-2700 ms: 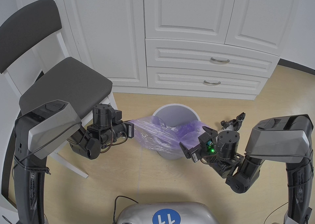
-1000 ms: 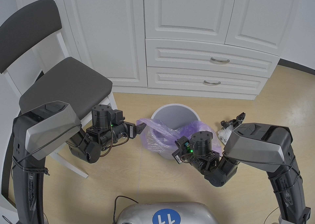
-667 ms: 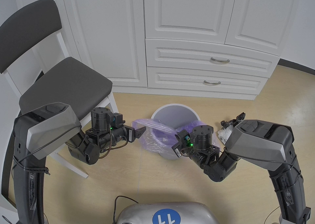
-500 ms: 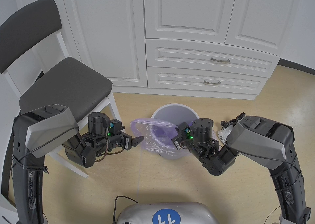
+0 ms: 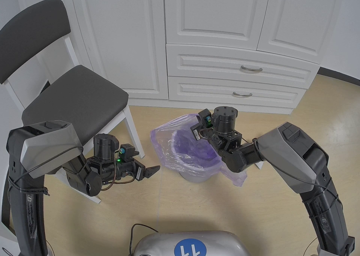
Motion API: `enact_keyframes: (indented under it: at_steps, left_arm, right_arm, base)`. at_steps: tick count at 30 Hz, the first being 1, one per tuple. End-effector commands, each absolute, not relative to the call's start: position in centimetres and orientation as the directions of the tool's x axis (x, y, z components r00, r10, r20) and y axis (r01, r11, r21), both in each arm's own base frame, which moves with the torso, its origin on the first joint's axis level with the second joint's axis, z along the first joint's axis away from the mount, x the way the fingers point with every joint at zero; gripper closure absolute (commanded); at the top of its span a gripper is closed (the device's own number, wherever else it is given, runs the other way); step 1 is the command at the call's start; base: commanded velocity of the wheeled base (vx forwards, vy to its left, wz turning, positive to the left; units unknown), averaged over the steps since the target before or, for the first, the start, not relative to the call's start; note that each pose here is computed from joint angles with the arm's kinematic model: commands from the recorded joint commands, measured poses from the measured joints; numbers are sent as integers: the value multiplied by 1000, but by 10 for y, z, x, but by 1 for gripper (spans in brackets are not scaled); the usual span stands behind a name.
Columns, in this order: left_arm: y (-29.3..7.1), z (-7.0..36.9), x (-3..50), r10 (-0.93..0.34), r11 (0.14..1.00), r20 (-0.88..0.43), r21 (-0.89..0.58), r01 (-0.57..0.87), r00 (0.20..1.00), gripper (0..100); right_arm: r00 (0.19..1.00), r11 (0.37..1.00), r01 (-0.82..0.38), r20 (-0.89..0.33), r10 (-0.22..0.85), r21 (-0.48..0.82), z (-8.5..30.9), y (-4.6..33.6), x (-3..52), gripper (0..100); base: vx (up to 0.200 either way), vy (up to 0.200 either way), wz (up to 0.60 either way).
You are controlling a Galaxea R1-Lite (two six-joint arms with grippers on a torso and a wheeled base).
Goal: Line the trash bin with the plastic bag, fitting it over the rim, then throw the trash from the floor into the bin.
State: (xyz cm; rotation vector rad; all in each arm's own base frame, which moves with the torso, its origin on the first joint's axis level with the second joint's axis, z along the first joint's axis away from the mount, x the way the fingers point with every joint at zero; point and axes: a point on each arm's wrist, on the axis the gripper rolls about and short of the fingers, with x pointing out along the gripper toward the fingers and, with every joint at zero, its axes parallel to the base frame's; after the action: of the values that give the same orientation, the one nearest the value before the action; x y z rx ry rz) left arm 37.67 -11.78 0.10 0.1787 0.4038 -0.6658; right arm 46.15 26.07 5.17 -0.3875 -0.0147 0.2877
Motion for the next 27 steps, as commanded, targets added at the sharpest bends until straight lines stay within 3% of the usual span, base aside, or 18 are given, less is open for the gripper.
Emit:
enact_keyframes:
  at_steps: [1, 7, 13, 27]
  left_arm:
    - [-121, 14, 362, -587, 743, -413, 67, 666, 697, 0]
    - [-122, 23, 356, -594, 739, -391, 79, 669, 703, 0]
    - [-126, 28, 353, -633, 720, -305, 105, 686, 711, 0]
    - [-135, 41, 334, -686, 685, -197, 149, 713, 700, 0]
  right_arm:
    - [955, 865, -294, -166, 246, -407, 10, 267, 491, 100]
    - [958, 865, -281, -168, 231, -415, 7, 269, 490, 100]
    - [988, 911, -140, 5, 154, -388, 19, 267, 492, 100]
    - [957, 909, -3, 261, 123, -417, 35, 275, 483, 100]
  base:
    - [0, 0, 0]
    - [0, 0, 0]
    - [0, 0, 0]
    - [0, 0, 0]
